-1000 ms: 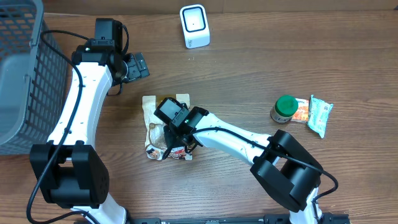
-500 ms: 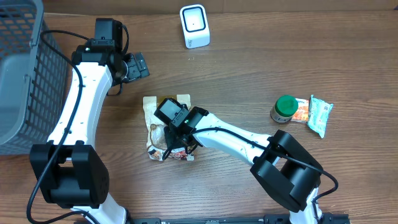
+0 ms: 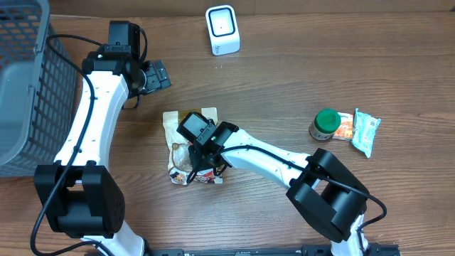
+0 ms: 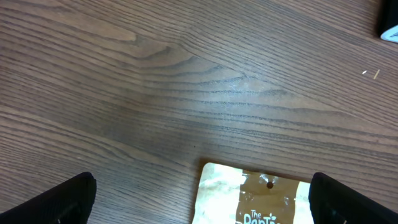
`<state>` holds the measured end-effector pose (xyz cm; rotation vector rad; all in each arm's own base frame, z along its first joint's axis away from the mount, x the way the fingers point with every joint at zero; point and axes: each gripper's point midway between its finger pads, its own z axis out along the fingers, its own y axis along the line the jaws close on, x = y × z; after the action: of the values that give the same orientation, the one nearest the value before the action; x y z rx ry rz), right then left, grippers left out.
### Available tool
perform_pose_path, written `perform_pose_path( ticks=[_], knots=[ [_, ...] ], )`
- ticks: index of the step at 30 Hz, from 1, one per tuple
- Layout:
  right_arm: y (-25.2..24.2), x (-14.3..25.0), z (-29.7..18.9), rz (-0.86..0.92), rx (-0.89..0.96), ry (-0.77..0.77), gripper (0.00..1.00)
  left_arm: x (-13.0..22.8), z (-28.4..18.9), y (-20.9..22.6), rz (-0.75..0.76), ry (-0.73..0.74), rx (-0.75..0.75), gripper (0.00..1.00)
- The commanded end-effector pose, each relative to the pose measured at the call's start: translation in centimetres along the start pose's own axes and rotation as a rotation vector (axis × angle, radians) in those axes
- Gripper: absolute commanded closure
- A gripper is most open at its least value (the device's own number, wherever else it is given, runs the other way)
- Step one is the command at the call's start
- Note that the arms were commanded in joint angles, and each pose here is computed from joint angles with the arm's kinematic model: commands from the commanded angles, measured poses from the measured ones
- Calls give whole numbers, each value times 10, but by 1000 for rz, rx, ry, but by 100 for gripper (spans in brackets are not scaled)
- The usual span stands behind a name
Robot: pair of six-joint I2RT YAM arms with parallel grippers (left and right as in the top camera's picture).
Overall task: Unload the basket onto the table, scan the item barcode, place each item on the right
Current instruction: 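Lower the right gripper and grasp the red sausage sticks, then lift the red sticks with the right gripper up to the scanner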
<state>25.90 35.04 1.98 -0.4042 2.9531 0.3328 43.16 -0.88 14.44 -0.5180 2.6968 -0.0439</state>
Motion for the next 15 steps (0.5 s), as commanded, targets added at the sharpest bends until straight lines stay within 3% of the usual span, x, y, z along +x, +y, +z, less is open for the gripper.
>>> perform_pose_path(
  ticks=[1, 5, 15],
  knots=[
    [-3, -3, -2, -64, 33, -8, 96, -7, -11, -4, -7, -31, 20, 0],
    [-13, -26, -27, -68, 135, -92, 96, -7, -11, -4, -7, -31, 20, 0],
    [-64, -99, -113, -180, 593, -443, 96, -7, -11, -4, -7, -31, 20, 0]
  ],
)
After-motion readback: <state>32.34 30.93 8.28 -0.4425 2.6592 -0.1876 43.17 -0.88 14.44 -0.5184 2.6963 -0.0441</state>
